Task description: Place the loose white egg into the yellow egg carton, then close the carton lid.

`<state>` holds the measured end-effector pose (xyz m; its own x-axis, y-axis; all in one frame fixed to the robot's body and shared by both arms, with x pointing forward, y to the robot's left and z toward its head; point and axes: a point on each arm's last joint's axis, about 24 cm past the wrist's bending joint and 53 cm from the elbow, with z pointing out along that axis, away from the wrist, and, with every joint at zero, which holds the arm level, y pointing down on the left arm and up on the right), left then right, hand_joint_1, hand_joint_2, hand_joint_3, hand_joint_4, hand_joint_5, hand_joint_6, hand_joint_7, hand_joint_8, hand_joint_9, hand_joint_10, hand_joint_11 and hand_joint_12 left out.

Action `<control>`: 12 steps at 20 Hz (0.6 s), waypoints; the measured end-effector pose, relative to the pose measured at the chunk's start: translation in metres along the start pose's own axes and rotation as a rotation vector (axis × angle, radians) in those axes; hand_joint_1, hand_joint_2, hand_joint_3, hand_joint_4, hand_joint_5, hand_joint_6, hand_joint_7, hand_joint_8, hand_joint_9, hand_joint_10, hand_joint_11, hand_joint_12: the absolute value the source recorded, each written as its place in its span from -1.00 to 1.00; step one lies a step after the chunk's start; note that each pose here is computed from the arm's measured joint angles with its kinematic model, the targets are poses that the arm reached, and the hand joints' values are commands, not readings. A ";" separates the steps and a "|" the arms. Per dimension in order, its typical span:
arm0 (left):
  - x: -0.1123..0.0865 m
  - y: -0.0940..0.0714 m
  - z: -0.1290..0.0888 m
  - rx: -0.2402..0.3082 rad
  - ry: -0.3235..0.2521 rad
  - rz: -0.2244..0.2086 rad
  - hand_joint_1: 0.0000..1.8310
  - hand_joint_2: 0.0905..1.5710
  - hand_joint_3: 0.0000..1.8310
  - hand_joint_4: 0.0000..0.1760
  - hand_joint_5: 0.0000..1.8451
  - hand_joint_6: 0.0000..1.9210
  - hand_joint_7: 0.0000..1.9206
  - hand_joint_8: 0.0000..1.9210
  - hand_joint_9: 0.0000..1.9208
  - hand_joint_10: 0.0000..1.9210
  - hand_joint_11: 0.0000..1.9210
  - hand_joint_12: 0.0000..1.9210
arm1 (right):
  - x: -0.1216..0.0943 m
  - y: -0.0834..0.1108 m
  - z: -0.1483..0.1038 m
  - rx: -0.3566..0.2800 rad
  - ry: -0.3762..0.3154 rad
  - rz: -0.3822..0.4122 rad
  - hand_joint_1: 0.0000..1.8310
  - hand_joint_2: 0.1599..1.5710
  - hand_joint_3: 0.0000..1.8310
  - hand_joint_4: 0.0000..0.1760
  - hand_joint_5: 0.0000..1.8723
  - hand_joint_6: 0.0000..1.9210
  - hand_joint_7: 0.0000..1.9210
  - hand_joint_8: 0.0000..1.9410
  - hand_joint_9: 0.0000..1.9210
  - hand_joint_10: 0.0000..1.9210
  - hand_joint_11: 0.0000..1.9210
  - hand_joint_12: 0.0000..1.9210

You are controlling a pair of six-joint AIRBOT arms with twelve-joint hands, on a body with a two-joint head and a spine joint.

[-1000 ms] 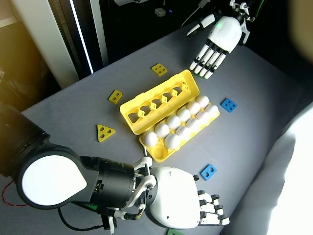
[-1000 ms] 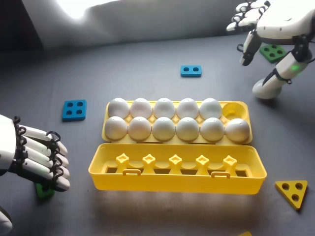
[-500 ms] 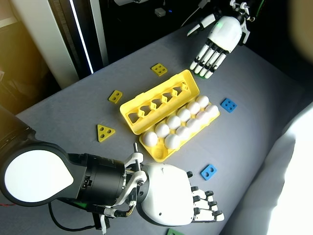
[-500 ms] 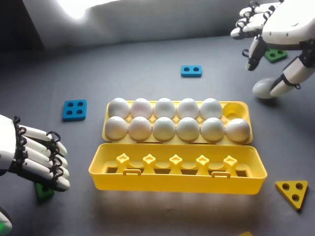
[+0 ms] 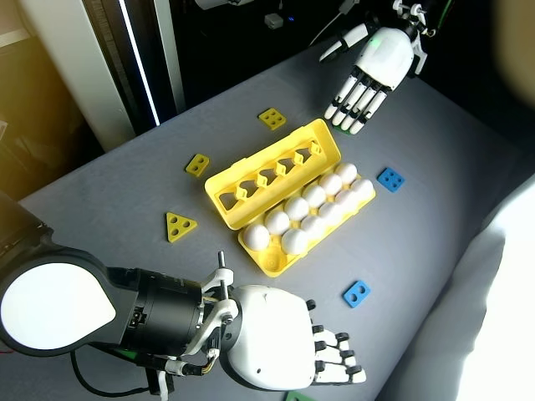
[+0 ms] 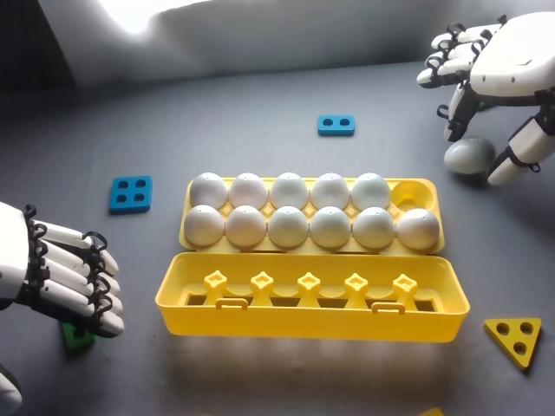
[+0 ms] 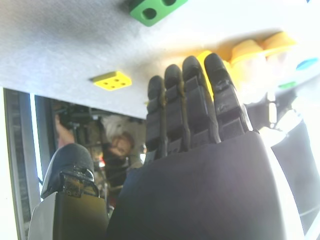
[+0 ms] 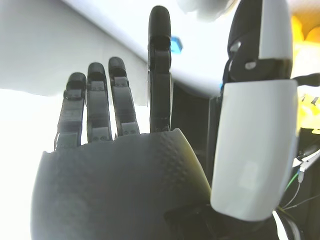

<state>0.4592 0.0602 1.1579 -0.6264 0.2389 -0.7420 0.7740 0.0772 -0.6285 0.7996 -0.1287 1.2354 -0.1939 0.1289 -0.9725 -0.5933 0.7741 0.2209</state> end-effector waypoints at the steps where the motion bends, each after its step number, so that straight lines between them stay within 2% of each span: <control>1: 0.000 0.000 0.000 0.000 0.000 -0.001 -1.00 0.45 -1.00 -1.00 -0.67 -1.00 -0.69 -1.00 -0.75 -1.00 -1.00 -0.56 | 0.002 -0.001 0.000 0.002 0.003 0.000 -0.08 -0.09 -1.00 0.72 -0.05 -1.00 -0.83 -1.00 -0.88 -0.99 -1.00 -1.00; 3: 0.000 0.000 0.000 0.000 -0.001 -0.001 -1.00 0.44 -1.00 -1.00 -0.69 -1.00 -0.70 -1.00 -0.76 -1.00 -1.00 -0.57 | 0.003 -0.001 -0.001 0.003 0.006 0.002 -0.09 -0.08 -1.00 0.82 -0.04 -1.00 -0.82 -1.00 -0.89 -1.00 -1.00 -1.00; 5: 0.000 0.000 0.000 0.000 0.000 0.000 -1.00 0.45 -1.00 -1.00 -0.67 -1.00 -0.69 -1.00 -0.75 -1.00 -1.00 -0.53 | 0.003 -0.001 0.000 0.001 0.006 0.001 -0.09 -0.08 -1.00 0.70 -0.04 -1.00 -0.82 -1.00 -0.91 -1.00 -1.00 -1.00; 9: 0.000 0.000 0.000 0.000 -0.001 -0.001 -1.00 0.45 -1.00 -1.00 -0.66 -1.00 -0.68 -1.00 -0.73 -1.00 -1.00 -0.51 | 0.004 0.000 0.000 0.000 0.007 0.000 -0.11 -0.07 -1.00 0.78 -0.07 -1.00 -0.81 -1.00 -0.89 -0.99 -1.00 -1.00; 10: 0.000 0.000 0.000 0.000 -0.001 -0.001 -1.00 0.45 -1.00 -1.00 -0.67 -1.00 -0.69 -1.00 -0.75 -1.00 -1.00 -0.53 | 0.005 -0.001 0.000 0.001 0.009 0.003 -0.10 -0.07 -1.00 0.70 -0.05 -0.99 -0.81 -0.99 -0.88 -0.99 -1.00 -1.00; 12: 0.000 0.000 0.000 0.000 0.000 0.001 -1.00 0.45 -1.00 -1.00 -0.68 -1.00 -0.69 -1.00 -0.75 -1.00 -1.00 -0.55 | 0.009 -0.001 0.000 0.001 0.018 -0.002 -0.11 -0.07 -1.00 0.80 -0.06 -0.99 -0.82 -1.00 -0.89 -1.00 -1.00 -1.00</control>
<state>0.4593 0.0602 1.1580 -0.6258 0.2391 -0.7424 0.7744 0.0773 -0.6279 0.7983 -0.1280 1.2264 -0.2064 0.1165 -0.9715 -0.5931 0.7748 0.2189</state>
